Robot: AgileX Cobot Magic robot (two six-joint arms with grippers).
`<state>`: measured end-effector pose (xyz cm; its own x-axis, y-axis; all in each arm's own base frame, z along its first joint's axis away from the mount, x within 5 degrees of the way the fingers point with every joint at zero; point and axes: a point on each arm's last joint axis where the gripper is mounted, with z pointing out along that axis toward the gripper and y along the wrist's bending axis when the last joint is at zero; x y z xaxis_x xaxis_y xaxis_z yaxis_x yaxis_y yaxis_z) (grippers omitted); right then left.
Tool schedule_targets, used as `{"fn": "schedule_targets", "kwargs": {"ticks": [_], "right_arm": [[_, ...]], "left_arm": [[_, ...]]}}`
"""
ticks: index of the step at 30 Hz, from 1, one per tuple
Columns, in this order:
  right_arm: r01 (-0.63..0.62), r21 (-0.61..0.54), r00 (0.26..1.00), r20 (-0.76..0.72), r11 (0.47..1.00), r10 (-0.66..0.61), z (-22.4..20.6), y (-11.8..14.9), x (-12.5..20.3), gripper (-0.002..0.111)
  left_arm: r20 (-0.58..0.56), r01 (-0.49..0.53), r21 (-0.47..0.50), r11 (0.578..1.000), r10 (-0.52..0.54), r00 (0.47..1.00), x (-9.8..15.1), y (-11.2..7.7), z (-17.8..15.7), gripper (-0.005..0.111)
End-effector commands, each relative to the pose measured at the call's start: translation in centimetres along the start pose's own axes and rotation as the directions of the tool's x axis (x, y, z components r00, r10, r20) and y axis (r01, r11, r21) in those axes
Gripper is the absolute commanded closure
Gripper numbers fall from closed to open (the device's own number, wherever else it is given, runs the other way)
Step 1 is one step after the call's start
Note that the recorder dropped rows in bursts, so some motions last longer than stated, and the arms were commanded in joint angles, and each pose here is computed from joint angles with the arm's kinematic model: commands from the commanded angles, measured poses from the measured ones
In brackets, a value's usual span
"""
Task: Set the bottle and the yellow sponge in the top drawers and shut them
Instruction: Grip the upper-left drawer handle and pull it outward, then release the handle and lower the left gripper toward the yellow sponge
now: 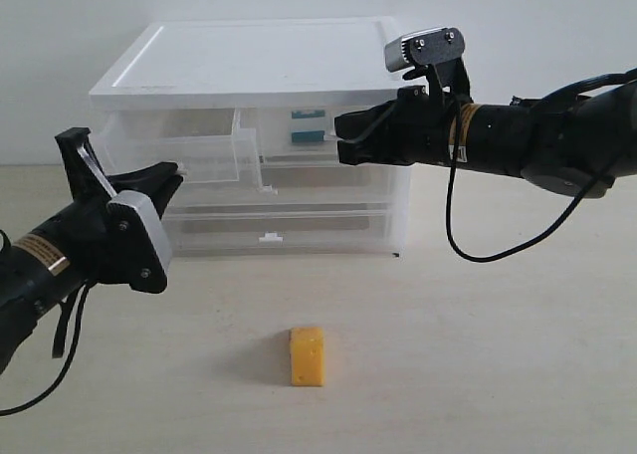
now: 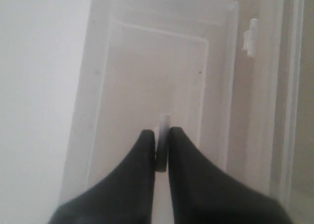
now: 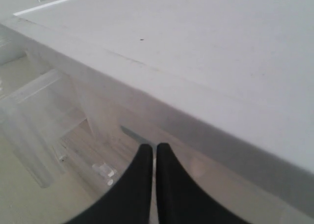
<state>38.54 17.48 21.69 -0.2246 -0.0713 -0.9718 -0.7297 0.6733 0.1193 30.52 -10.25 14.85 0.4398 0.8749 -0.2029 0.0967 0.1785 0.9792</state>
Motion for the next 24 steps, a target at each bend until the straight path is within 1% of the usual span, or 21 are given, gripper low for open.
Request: {"fn": "schedule_targets", "kwargs": {"ticks": [1, 6, 14, 21, 24], "right_arm": [[0.007, 0.004, 1.000, 0.019, 1.000, -0.007, -0.1, 0.0, -0.6, 0.108], [0.007, 0.003, 1.000, 0.021, 1.000, -0.007, -0.1, 0.1, -0.6, 0.108], [0.007, 0.003, 1.000, 0.021, 1.000, -0.007, -0.1, 0.1, -0.6, 0.108], [0.007, 0.003, 1.000, 0.021, 1.000, -0.007, -0.1, 0.1, -0.6, 0.108], [0.007, 0.003, 1.000, 0.021, 1.000, -0.007, -0.1, 0.1, -0.6, 0.108]], "left_arm": [[0.003, 0.003, 0.025, 1.000, -0.003, 1.000, -0.6, -0.4, -0.4, 0.103], [-0.006, 0.011, 0.068, 0.998, -0.010, 1.000, -0.7, -1.3, -1.6, 0.103], [-0.012, 0.016, 0.092, 0.996, -0.015, 1.000, -0.8, -1.6, -2.5, 0.103], [-0.010, 0.019, 0.094, 0.995, -0.018, 1.000, -0.8, -1.6, -2.6, 0.103], [0.011, 0.011, 0.100, 0.995, -0.012, 1.000, -1.0, -1.7, -2.6, 0.103]]}}
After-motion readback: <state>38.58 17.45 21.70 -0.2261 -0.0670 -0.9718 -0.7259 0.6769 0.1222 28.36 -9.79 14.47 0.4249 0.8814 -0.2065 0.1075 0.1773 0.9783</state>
